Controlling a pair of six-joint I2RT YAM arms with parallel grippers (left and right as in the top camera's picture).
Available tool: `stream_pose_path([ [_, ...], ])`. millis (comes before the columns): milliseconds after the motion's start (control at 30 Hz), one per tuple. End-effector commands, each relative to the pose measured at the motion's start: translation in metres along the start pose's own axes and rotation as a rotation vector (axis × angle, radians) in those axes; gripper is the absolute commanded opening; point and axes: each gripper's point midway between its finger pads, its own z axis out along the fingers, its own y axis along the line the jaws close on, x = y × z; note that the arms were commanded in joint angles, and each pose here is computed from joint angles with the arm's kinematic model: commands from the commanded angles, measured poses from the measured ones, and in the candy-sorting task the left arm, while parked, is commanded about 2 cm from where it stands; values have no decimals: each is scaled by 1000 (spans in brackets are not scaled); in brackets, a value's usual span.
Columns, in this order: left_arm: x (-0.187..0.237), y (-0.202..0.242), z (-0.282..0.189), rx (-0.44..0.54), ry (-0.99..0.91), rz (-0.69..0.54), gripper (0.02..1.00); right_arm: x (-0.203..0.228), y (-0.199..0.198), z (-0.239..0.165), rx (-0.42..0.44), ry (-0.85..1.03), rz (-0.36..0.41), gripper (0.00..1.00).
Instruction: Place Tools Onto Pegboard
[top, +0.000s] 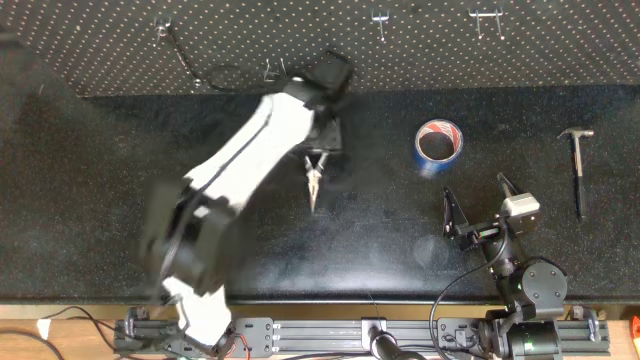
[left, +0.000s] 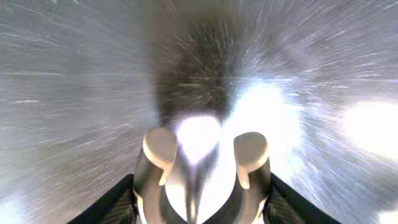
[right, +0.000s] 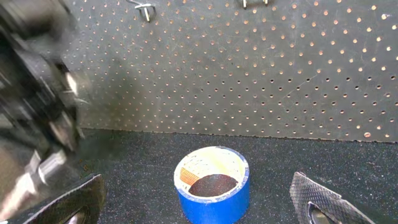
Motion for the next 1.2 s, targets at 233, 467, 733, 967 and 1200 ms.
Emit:
stream_pose_path([
  [233,-111,76,-235,90,-1214,-21,29,1,1,0,-3,1,0,976],
  [467,-160,75,-186,51,-1243,-24,29,1,1,0,-3,1,0,976],
  [733,-160,63,-134,90,-1110,-10,29,1,1,0,-3,1,0,976],
  [967,-159,53,-101,120,-1034,31,397,1,1,0,-3,0,0,976],
  [1200,-143,56,-77,95,-920,53,996,1,1,0,-3,1,0,976],
])
